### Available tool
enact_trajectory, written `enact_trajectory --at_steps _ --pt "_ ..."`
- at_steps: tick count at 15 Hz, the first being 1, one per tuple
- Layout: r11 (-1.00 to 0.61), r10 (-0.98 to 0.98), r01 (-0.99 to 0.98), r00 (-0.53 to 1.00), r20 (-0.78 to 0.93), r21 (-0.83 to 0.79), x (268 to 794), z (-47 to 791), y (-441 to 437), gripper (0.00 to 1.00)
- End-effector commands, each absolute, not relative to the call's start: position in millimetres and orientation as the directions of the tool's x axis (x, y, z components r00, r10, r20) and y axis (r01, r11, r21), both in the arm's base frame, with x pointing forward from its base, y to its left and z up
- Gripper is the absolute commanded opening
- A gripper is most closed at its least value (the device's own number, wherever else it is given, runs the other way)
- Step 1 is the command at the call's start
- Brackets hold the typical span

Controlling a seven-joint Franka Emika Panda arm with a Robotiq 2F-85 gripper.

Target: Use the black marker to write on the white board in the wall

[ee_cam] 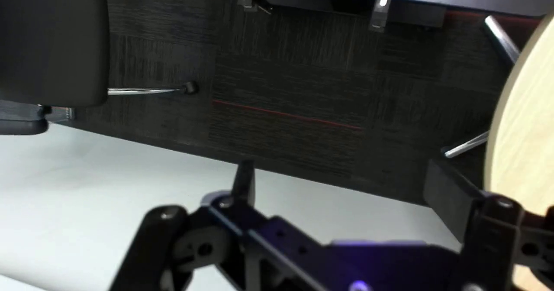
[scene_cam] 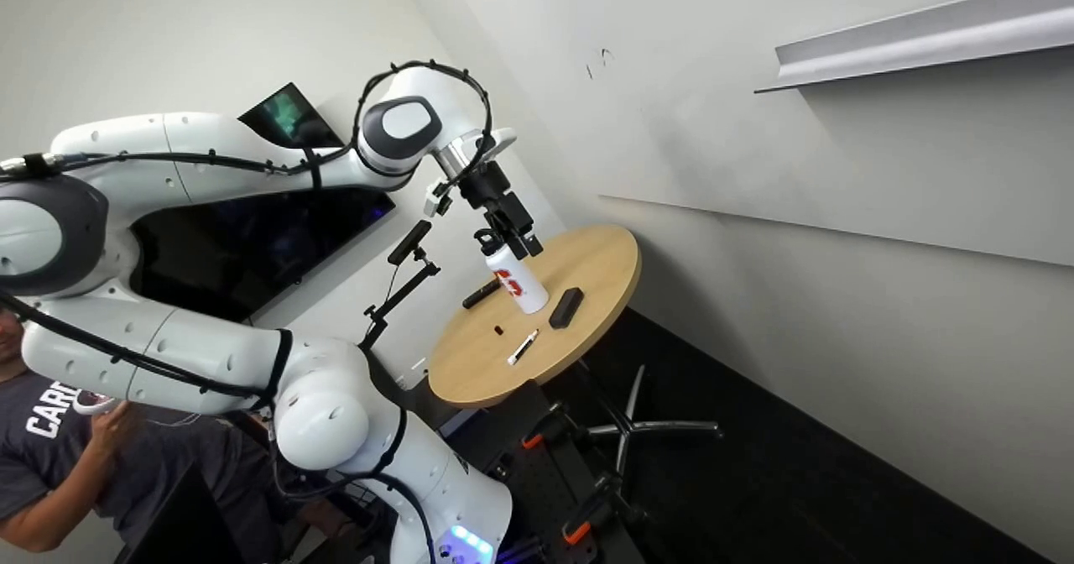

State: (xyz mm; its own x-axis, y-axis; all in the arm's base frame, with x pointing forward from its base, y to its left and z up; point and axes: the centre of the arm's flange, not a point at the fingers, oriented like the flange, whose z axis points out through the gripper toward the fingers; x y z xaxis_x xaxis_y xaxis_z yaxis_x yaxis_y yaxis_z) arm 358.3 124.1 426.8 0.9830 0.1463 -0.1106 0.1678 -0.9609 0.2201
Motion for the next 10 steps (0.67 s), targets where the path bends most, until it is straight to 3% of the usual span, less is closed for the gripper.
enact_trajectory --at_steps 1,5,10 --pt "-0.953 0.278 0.285 0.957 -0.079 0.1 318 406 183 1.0" --pt "-0.948 0.319 0.318 0.947 -0.031 -0.018 281 382 250 1.0" --pt "-0.937 0.348 0.349 0.937 -0.025 0.021 273 383 262 1.0"
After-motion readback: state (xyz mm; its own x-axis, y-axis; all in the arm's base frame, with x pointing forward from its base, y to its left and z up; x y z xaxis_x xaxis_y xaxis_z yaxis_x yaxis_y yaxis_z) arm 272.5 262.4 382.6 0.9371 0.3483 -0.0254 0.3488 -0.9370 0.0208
